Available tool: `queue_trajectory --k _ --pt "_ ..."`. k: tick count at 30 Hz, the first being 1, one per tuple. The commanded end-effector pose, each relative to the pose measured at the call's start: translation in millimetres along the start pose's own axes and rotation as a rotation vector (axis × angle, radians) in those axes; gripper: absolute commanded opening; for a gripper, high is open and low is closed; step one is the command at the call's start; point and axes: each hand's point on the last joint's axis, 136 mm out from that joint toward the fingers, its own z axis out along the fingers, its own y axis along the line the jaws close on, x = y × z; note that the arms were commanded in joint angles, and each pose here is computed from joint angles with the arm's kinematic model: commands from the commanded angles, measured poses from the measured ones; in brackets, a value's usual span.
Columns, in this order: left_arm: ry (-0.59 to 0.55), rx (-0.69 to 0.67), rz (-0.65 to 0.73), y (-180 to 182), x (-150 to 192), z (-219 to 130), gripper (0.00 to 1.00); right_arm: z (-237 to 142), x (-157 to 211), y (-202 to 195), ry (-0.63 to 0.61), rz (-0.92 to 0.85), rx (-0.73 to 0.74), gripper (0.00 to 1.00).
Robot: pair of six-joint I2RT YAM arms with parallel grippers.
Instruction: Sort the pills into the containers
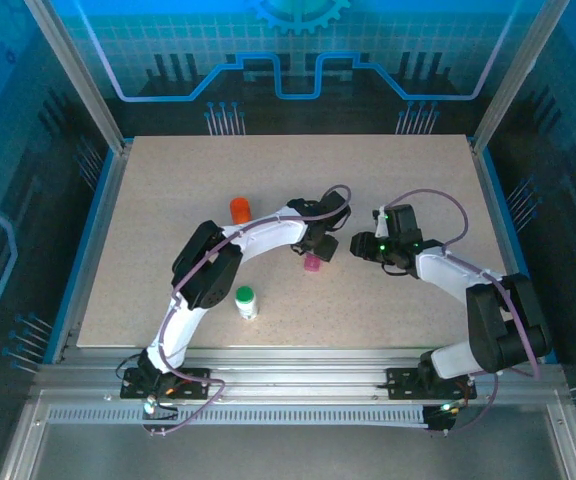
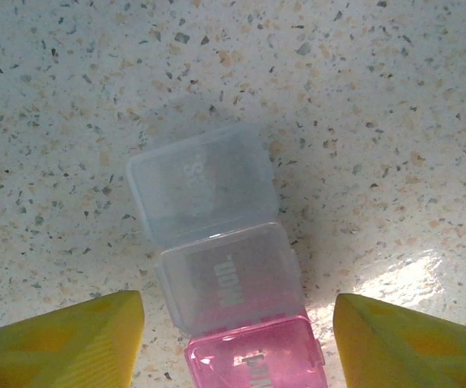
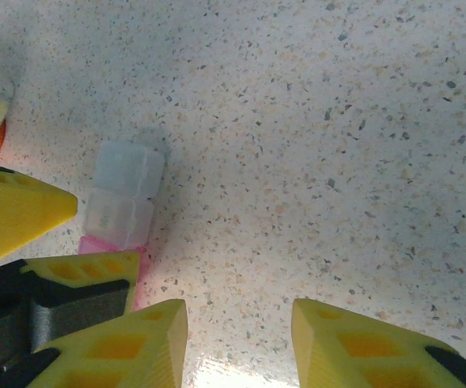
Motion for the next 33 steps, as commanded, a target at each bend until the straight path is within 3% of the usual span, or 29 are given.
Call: queue_trajectory --k 1,13,22,26,33 --pt "0.029 -0.01 0.052 0 2 6 0.64 -3 -4 -3 -0.016 0.013 -0.012 0.4" --pt "0.034 0.027 0.165 -6 5 11 0.56 -5 -5 -4 -0.022 0.013 -0.012 0.4" --pt "0.027 0.12 0.242 -20 11 11 0.36 -8 -6 -8 -0.031 0.018 -0.001 0.4" --pt "-0.004 0.174 0.269 -28 10 1 0.39 -9 -7 -11 -0.034 0.024 0.006 0.4" --pt "-0.057 0.201 0.298 -30 4 -16 0.61 -7 -8 -15 -0.031 0.026 0.017 0.41"
